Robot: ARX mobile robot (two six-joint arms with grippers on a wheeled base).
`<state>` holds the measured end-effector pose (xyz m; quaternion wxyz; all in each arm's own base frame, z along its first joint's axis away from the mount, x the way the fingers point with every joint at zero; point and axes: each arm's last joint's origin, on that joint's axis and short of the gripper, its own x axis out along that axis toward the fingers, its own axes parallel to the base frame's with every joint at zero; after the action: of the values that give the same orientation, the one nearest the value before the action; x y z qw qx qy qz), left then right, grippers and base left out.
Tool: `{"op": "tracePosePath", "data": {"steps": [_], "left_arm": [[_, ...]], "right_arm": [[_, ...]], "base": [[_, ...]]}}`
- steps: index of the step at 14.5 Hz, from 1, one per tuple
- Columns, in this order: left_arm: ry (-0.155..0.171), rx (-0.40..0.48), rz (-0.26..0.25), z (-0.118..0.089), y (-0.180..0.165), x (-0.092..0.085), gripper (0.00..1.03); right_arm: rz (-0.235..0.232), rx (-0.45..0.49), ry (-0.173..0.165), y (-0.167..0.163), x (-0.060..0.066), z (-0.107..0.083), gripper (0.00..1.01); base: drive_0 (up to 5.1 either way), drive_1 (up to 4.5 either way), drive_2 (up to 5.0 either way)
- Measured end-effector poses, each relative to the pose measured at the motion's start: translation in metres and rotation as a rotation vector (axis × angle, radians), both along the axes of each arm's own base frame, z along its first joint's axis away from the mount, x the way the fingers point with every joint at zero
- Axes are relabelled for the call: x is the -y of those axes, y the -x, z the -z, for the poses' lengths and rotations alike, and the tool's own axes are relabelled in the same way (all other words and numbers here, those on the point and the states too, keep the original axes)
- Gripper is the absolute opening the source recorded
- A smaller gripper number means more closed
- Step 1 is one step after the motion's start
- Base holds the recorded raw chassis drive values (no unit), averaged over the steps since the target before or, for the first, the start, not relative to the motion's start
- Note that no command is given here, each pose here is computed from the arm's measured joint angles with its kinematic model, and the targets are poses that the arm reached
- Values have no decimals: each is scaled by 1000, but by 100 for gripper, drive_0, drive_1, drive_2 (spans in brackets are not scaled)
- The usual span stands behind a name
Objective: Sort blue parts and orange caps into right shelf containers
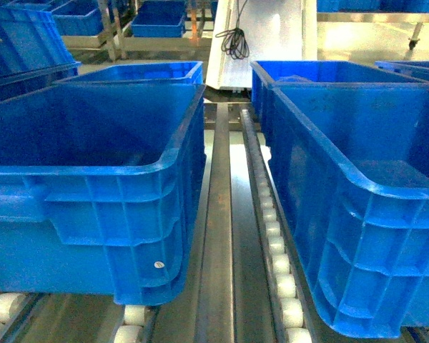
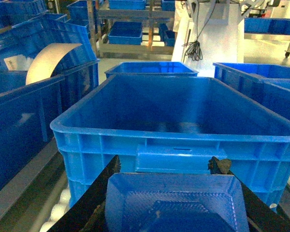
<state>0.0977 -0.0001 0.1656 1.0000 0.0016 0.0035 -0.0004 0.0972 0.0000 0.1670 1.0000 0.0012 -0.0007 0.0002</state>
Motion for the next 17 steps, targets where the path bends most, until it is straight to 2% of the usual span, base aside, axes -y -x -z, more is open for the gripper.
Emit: {"op": "tracePosePath", "data": {"steps": [17], "left_arm": [[0,0,0,0,0,0,43]], "right_arm": [[0,0,0,0,0,0,41]], "base": [[0,0,0]]}}
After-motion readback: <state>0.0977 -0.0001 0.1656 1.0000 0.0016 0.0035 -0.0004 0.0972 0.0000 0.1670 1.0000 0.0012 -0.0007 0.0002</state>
